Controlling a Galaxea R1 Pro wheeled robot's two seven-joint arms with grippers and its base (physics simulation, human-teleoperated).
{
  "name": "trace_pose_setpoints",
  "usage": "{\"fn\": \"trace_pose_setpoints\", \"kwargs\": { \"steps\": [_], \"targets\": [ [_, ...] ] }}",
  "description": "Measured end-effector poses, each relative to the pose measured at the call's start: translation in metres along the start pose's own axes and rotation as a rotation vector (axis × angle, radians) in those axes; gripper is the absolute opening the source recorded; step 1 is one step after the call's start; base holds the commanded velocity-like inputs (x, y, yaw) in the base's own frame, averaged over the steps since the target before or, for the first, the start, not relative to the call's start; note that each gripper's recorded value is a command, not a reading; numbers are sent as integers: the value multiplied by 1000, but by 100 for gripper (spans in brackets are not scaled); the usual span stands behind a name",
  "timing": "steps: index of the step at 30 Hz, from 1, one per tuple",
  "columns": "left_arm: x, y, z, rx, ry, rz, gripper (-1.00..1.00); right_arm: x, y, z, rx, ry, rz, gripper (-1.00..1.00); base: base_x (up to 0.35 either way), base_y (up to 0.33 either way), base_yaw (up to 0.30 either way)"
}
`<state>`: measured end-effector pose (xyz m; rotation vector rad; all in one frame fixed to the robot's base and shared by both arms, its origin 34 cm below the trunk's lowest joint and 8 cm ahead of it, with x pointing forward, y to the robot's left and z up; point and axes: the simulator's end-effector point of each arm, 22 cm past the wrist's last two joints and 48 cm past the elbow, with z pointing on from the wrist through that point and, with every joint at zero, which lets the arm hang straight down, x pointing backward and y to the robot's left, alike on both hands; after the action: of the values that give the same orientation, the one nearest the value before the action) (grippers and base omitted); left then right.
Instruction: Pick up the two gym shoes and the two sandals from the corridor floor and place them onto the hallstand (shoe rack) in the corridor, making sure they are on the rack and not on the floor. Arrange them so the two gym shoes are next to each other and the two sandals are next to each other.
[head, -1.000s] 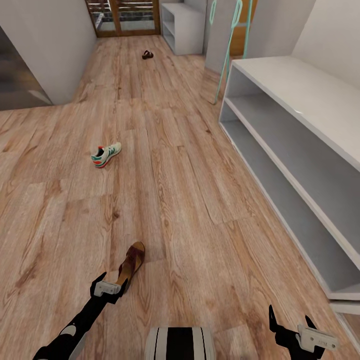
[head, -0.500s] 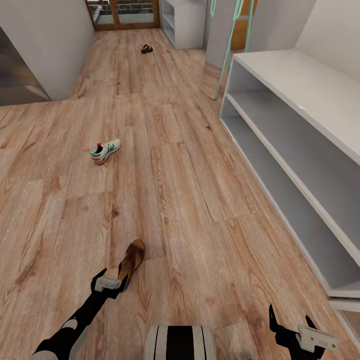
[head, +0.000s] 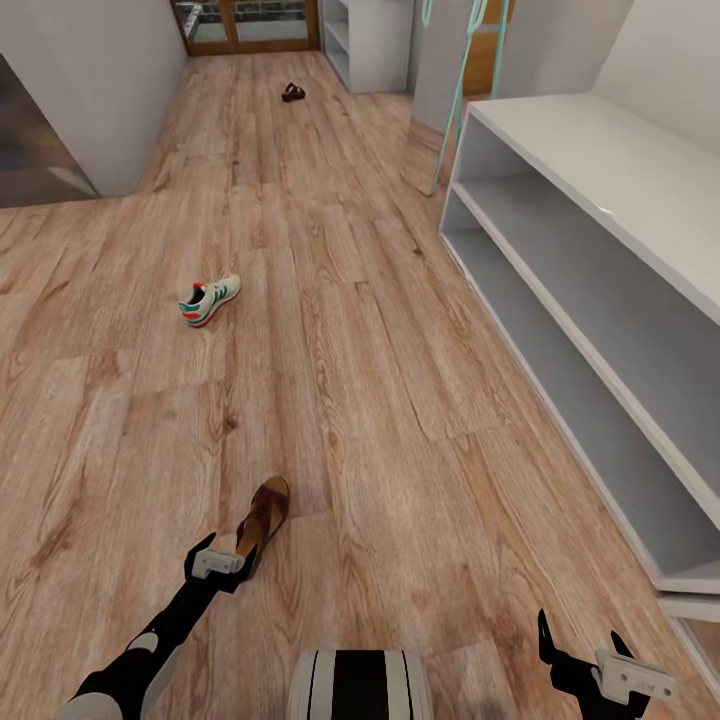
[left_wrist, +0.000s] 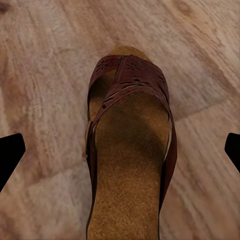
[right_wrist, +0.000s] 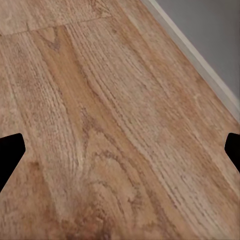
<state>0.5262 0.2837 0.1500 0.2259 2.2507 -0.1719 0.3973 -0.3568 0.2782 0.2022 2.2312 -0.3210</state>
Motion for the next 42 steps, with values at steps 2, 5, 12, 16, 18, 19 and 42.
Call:
{"fn": "trace_pose_setpoints", "kwargs": {
  "steps": [2, 5, 12, 16, 18, 19, 42],
  "targets": [
    [0, 0, 1, 1, 0, -1, 100, 0, 0, 0, 0, 0, 0, 100, 0, 0, 0],
    [-1, -2, 1, 2, -1, -2, 100, 0, 0, 0, 0, 1, 0, 100, 0, 0, 0],
    [-1, -3, 2, 4, -1, -4, 100, 0, 0, 0, 0, 1, 0, 100, 0, 0, 0],
    [-1, -4, 2, 5, -2, -5, 100, 0, 0, 0, 0, 1, 0, 100, 0, 0, 0],
    [-1, -4, 2, 5, -2, -5, 100, 0, 0, 0, 0, 1, 0, 100, 0, 0, 0],
    [-1, -4, 2, 5, -2, -5, 100, 0, 0, 0, 0, 1, 0, 100, 0, 0, 0],
    [-3, -4, 3, 4, -4, -5, 100, 1, 0, 0, 1, 2, 0, 100, 0, 0, 0]
  ]
}}
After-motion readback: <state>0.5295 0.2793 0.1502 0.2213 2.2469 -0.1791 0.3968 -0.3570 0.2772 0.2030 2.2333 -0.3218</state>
